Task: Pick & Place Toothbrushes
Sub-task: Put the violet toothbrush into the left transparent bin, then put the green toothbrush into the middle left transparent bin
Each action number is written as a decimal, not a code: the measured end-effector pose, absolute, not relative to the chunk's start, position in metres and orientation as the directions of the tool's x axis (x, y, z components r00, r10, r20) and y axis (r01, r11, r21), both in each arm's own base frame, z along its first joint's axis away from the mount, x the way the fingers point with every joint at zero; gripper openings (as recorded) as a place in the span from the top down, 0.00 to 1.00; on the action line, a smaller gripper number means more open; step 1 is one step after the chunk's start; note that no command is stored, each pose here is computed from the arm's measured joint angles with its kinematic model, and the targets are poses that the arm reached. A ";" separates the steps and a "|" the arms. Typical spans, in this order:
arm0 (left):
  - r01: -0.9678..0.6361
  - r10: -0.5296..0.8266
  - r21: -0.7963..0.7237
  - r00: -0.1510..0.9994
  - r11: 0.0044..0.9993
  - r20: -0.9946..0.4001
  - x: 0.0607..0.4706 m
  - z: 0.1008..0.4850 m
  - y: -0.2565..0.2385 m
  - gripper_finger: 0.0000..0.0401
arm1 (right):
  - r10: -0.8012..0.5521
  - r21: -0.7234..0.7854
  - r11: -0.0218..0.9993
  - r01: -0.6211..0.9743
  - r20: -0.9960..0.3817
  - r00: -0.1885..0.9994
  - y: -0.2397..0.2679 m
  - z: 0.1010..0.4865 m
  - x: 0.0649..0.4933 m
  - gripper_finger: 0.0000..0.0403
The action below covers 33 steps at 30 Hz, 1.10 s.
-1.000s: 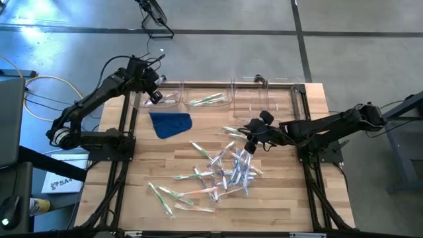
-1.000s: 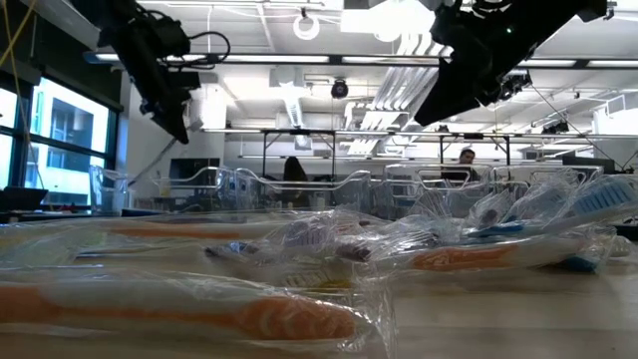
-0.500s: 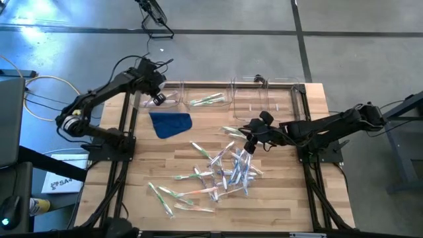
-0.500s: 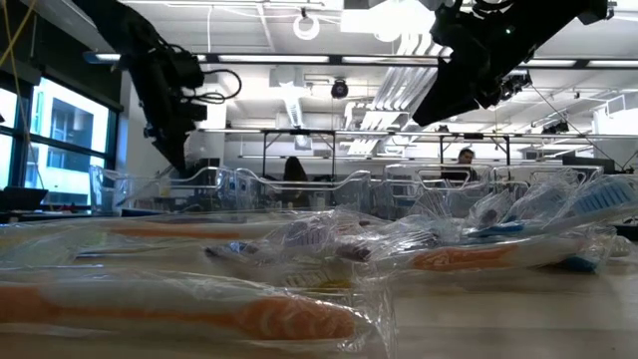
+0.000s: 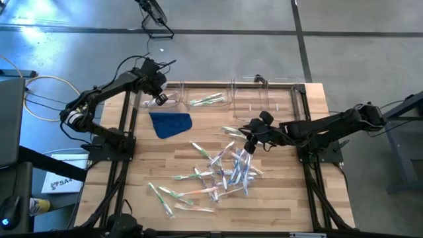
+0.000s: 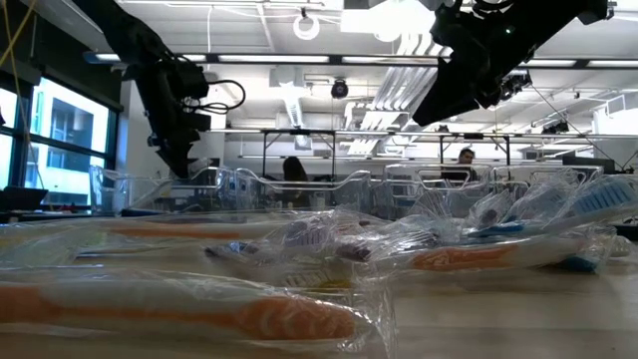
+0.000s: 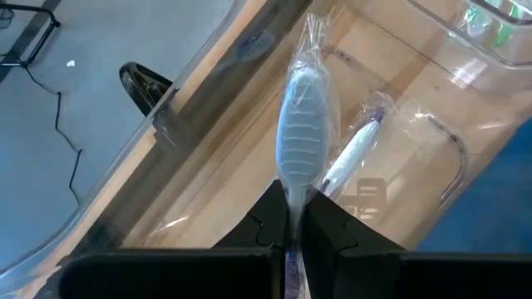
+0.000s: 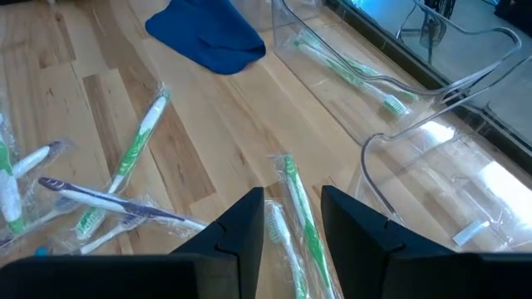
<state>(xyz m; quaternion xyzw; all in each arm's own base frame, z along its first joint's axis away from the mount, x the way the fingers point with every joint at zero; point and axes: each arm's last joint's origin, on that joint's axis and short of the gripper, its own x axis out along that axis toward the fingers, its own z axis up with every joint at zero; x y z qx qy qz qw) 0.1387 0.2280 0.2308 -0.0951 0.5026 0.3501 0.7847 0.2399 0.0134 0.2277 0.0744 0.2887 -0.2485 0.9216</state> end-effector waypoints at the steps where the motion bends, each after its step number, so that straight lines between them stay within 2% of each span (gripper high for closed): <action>1: -0.645 0.454 0.203 0.249 0.737 -0.856 0.139 0.231 0.228 0.97 | -0.415 -0.006 0.865 0.501 -0.569 0.710 0.013 0.228 0.240 0.72; 11: -0.646 0.454 0.206 0.245 0.735 -0.856 0.139 0.231 0.228 0.96 | -0.413 -0.005 0.866 0.499 -0.570 0.711 0.013 0.228 0.240 0.72; 19: -0.646 0.456 0.206 0.246 0.735 -0.855 0.139 0.231 0.228 0.76 | -0.392 0.008 0.875 0.484 -0.577 0.717 0.014 0.228 0.240 0.72; 23: -0.649 0.456 0.204 0.246 0.733 -0.855 0.139 0.231 0.228 0.70 | -0.393 0.007 0.874 0.485 -0.576 0.716 0.014 0.228 0.240 0.72; 33: -0.680 0.464 0.170 0.276 0.713 -0.842 0.140 0.232 0.229 0.69 | -0.395 0.005 0.874 0.487 -0.576 0.716 0.014 0.228 0.240 0.72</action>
